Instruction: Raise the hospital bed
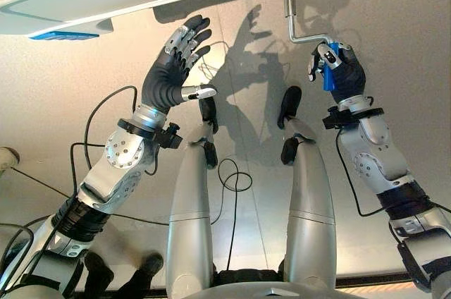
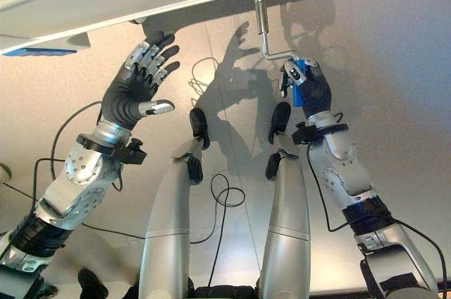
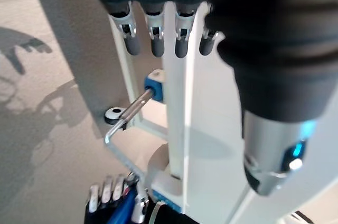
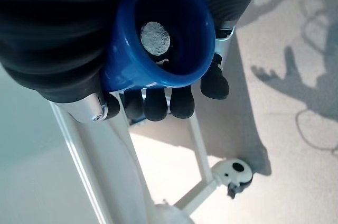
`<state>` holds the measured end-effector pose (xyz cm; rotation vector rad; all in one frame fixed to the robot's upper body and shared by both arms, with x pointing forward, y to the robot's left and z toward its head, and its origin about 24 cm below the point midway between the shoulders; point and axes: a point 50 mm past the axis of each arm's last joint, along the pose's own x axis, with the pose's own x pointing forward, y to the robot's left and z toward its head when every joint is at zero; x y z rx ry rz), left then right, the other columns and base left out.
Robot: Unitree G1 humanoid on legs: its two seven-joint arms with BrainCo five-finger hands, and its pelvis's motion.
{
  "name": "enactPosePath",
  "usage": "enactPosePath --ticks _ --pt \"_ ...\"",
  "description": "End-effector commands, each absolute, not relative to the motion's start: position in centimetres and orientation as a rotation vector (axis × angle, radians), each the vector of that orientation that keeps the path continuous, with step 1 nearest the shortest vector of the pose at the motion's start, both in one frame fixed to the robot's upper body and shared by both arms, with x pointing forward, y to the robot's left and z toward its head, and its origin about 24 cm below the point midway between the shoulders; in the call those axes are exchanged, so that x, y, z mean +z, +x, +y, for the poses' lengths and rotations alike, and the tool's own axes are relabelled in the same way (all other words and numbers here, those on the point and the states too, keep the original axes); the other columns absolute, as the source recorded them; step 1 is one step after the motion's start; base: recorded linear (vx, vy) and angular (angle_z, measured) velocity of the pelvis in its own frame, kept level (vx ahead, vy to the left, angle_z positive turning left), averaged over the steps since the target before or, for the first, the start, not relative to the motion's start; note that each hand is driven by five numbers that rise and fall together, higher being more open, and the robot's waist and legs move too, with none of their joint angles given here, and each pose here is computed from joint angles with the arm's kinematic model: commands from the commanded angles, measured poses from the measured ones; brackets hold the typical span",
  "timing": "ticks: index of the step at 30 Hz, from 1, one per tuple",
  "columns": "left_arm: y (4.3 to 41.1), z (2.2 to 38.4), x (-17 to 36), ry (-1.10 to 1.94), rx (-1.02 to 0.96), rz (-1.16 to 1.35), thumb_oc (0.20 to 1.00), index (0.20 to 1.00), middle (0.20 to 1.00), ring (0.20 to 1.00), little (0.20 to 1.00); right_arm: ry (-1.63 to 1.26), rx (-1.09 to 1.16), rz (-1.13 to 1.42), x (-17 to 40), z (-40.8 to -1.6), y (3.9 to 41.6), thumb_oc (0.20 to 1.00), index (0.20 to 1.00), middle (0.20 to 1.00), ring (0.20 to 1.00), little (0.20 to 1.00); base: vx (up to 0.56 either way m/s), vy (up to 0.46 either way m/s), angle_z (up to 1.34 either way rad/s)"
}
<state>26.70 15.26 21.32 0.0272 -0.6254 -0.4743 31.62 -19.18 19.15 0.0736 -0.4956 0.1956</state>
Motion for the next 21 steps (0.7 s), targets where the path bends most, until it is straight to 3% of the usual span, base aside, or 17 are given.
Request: enactPosePath --ticks 1,12,21 --pt "24.4 14.8 22.8 -0.047 -0.541 -0.755 1.000 1.000 1.000 1.000 1.000 0.118 0.051 -0.937 27.3 -22.2 29.0 0.200 0.200 0.200 0.200 0.200 0.00 0.000 0.00" --pt "24.2 14.2 23.1 -0.077 -0.584 -0.776 1.000 1.000 1.000 1.000 1.000 -0.045 -0.241 -0.861 28.1 -26.6 31.5 0.200 0.200 0.200 0.200 0.200 0.00 -0.004 -0.02" --pt "23.9 12.7 23.0 -0.084 -0.656 -0.770 1.000 1.000 1.000 1.000 1.000 -0.322 -0.468 -0.523 25.7 -30.2 36.0 0.200 0.200 0.200 0.200 0.200 -0.01 0.003 -0.01"
